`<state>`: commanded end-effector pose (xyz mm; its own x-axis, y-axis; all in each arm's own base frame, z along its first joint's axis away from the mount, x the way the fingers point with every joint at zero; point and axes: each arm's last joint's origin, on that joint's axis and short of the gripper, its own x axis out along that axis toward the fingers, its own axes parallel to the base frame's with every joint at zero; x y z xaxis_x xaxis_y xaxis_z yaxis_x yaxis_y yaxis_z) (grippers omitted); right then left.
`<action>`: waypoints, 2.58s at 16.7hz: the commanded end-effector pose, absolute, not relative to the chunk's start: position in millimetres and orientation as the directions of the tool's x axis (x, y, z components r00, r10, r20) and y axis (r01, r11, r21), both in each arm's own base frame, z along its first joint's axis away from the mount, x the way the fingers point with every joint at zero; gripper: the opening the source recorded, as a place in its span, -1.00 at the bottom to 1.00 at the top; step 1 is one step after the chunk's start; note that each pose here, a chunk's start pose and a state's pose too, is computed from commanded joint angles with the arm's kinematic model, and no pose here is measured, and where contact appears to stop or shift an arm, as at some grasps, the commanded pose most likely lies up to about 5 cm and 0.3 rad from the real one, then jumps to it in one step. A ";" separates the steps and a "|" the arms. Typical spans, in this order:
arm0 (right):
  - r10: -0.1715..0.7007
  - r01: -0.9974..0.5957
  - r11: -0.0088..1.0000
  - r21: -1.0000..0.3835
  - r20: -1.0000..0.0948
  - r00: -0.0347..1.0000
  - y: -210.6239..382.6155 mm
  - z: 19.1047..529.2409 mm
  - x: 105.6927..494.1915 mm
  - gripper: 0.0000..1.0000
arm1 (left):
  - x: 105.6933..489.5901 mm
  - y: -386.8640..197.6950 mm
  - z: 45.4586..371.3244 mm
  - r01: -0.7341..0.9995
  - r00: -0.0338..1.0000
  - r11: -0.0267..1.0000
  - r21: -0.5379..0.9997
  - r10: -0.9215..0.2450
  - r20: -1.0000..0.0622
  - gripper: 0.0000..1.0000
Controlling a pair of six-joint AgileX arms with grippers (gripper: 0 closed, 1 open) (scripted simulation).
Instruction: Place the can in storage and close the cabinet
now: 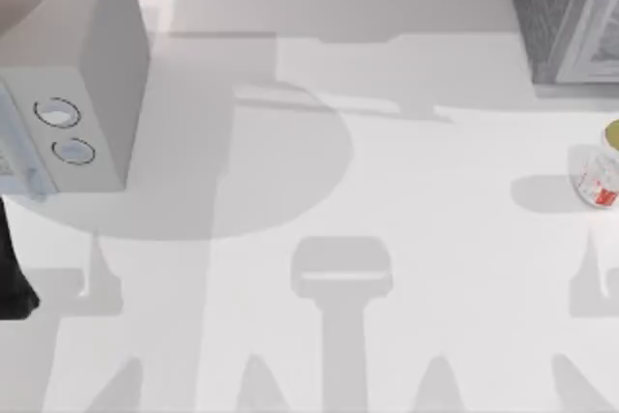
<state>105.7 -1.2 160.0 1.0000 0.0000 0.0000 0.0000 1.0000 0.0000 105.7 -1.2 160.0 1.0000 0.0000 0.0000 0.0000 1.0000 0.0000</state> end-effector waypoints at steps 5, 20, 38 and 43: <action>-0.027 0.028 1.000 -0.007 0.046 0.999 -2.9 170.1 105.8 1.00 | 105.7 -1.2 160.0 0.000 1.000 1.000 0.000 0.000 0.000 1.00; 0.007 -0.007 1.000 0.001 -0.063 0.998 7.9 164.1 177.5 1.00 | 105.7 -1.2 160.0 0.000 1.000 1.000 0.000 0.000 0.000 1.00; -0.019 0.021 1.000 0.004 -0.192 0.981 21.1 57.2 233.3 1.00 | 105.7 -1.2 160.0 0.000 1.000 1.000 0.000 0.000 0.000 1.00; -0.010 0.011 1.000 0.001 -0.193 0.981 23.6 46.3 233.3 1.00 | 105.7 -1.2 160.0 0.000 1.000 1.000 0.000 0.000 0.000 1.00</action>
